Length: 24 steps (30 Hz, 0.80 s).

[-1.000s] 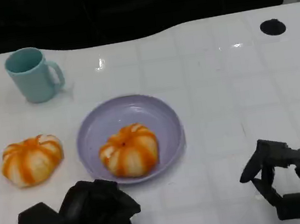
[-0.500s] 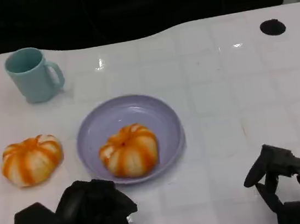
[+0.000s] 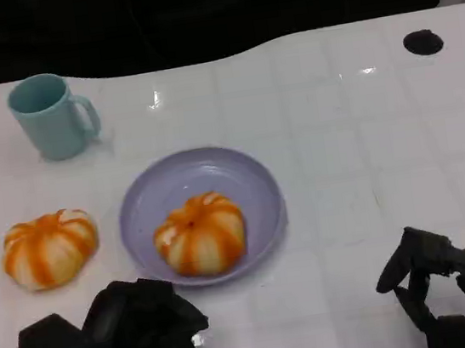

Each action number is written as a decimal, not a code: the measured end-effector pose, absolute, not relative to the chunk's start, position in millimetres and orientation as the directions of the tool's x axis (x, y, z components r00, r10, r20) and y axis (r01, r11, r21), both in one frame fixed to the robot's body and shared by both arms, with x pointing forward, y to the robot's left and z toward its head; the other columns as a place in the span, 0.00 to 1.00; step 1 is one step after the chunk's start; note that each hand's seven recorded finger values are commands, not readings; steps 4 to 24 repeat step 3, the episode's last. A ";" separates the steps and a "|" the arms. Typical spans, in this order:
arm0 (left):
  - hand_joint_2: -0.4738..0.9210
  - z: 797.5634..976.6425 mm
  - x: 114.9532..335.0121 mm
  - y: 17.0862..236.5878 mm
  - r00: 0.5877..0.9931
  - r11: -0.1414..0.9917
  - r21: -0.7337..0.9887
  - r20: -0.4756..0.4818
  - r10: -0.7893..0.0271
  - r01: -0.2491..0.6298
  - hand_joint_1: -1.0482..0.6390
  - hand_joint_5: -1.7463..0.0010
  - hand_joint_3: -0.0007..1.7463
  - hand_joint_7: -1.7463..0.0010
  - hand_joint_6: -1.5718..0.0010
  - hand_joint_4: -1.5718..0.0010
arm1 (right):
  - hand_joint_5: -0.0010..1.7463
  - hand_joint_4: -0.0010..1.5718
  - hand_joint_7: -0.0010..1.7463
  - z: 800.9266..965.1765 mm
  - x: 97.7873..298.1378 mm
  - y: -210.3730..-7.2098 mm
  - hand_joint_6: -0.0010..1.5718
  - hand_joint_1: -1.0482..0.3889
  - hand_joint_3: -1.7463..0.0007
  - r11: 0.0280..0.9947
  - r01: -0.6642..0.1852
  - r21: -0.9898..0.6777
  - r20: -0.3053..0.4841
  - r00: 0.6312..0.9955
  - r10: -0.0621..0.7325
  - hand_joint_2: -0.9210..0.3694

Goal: Grasp the bread from the table and place it into the plate.

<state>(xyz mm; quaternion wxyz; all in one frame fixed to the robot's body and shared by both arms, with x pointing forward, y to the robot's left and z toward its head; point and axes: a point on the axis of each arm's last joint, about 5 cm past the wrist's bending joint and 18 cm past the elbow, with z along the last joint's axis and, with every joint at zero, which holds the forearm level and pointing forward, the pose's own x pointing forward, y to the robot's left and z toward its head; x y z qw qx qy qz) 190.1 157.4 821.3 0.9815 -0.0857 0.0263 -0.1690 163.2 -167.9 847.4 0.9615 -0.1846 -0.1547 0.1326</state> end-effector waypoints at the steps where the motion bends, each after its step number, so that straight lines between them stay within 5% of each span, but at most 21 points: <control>1: 0.93 821.3 190.1 157.4 0.941 0.928 -0.177 -0.023 -0.336 0.327 0.00 0.42 0.00 0.67 0.01 0.06 | 1.00 0.46 0.89 847.3 163.1 -167.8 0.37 0.53 0.34 0.896 -0.198 -0.398 0.250 0.916 0.314 0.32; 24: 0.93 821.3 190.1 157.5 0.942 0.928 -0.177 -0.023 -0.336 0.327 0.00 0.42 0.00 0.67 0.01 0.06 | 1.00 0.46 0.89 847.4 163.0 -167.6 0.37 0.53 0.34 0.895 -0.198 -0.400 0.254 0.914 0.316 0.32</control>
